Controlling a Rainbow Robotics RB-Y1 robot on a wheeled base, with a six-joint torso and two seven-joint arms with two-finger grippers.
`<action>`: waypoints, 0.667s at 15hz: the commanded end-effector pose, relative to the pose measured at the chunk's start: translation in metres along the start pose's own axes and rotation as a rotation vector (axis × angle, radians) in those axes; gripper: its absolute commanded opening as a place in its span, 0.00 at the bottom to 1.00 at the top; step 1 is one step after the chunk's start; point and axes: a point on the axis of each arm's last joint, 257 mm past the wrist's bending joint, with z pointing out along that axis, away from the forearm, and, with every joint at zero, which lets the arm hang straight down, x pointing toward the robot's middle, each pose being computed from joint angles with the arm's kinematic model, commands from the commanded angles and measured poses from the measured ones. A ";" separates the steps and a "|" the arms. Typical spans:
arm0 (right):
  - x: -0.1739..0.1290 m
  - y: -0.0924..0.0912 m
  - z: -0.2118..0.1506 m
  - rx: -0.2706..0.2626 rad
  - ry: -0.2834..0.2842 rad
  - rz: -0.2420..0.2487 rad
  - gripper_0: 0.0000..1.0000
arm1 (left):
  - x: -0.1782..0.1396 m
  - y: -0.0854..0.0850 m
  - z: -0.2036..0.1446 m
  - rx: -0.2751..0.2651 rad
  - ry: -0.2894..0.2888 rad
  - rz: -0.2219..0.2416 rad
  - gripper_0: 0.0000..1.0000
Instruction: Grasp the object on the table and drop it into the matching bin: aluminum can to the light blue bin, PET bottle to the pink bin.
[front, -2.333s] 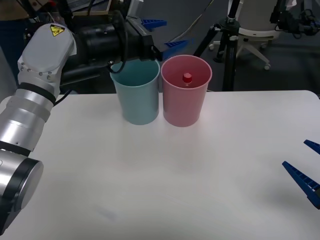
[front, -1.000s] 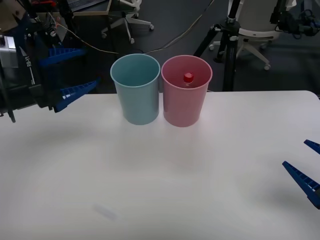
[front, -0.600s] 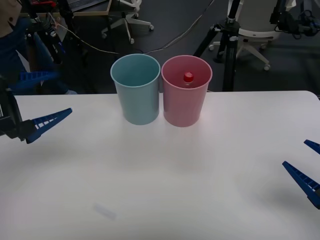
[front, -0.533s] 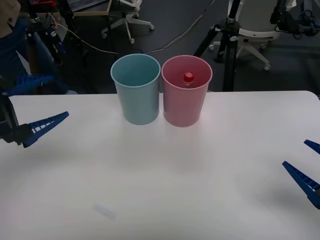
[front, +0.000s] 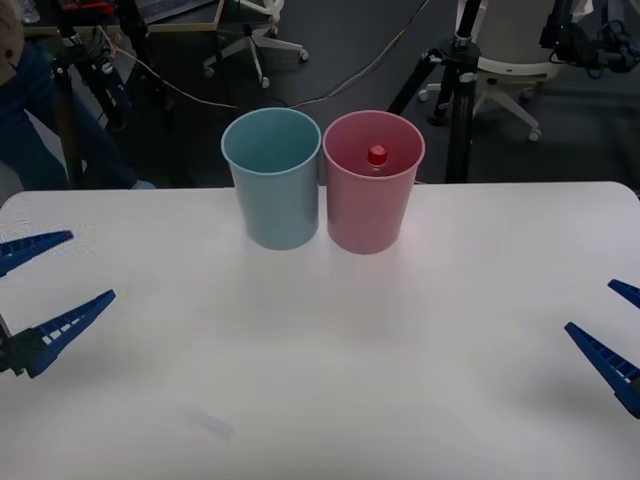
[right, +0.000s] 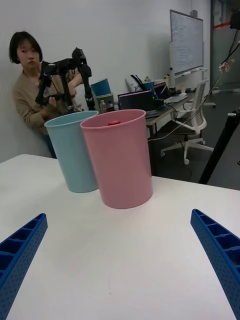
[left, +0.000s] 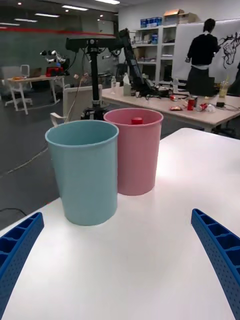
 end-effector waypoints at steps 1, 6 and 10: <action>0.000 0.000 0.000 0.000 0.000 0.000 1.00 | 0.026 -0.016 -0.018 -0.036 0.022 -0.029 1.00; 0.000 0.000 0.000 0.000 0.000 0.000 1.00 | 0.055 -0.035 -0.045 -0.089 0.053 -0.086 1.00; 0.000 0.000 0.000 0.000 0.000 0.000 1.00 | 0.060 -0.048 -0.057 -0.092 0.050 -0.120 1.00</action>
